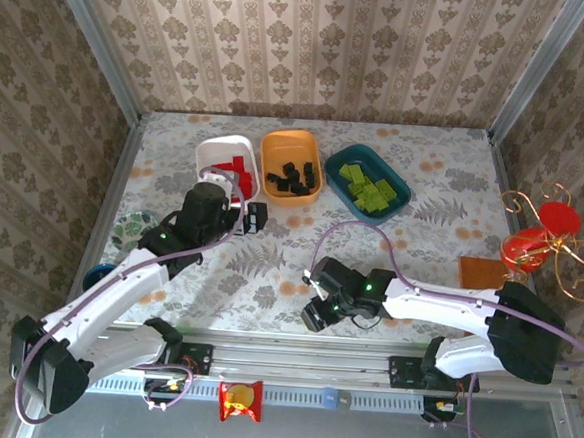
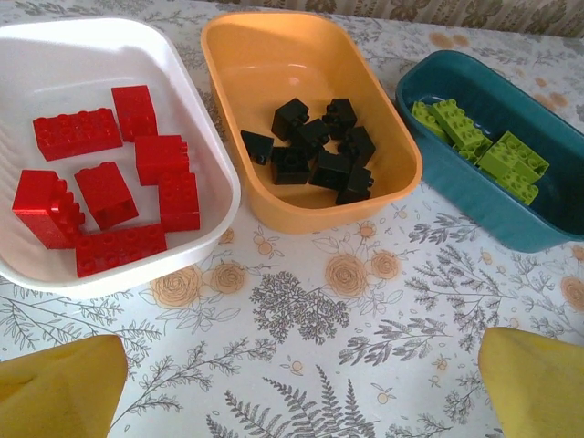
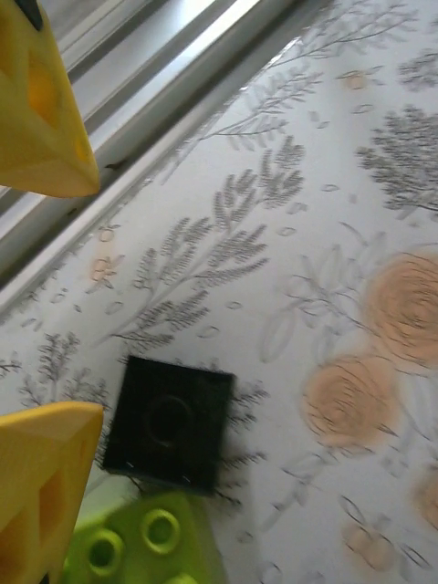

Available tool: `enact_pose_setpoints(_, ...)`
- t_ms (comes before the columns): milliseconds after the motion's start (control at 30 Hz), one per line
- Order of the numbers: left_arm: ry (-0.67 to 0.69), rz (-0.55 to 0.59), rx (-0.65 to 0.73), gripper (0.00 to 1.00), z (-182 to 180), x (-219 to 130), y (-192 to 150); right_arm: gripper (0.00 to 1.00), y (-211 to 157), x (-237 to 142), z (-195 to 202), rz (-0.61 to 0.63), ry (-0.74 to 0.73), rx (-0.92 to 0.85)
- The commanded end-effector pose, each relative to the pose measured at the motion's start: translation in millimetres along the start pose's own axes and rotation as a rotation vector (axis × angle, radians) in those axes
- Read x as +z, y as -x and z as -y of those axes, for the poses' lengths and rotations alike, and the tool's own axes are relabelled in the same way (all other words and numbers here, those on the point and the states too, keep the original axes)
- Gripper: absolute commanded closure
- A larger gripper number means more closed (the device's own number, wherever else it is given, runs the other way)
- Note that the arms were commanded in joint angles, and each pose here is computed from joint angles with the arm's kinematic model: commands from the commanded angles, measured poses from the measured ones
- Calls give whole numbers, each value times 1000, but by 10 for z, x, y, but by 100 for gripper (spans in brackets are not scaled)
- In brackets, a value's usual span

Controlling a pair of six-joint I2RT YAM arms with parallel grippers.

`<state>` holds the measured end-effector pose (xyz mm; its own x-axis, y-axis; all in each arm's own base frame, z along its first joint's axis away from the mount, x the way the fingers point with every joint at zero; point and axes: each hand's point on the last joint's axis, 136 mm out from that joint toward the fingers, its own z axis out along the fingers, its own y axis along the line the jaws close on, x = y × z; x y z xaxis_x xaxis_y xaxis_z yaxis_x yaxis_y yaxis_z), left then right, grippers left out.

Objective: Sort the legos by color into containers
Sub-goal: Pick up the lego from the bottom-center of the table.

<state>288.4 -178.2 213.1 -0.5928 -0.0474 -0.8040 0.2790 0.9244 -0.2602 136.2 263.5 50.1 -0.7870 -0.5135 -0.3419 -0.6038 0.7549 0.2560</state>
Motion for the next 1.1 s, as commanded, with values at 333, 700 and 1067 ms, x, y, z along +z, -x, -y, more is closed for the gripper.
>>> enact_pose_setpoints(333, 15, -35, -11, 0, -32, 58, -97, 36, 168, 226, 438, -35, -304, -5)
enact_pose_setpoints(700, 14, -62, -8, 0, -36, 79, -166, 43, 379, 351, 431, 13, -306, -7)
enact_pose_setpoints(1067, 9, -91, -17, 0, -43, 125, -270, 49, 374, 345, 457, 11, -307, -12)
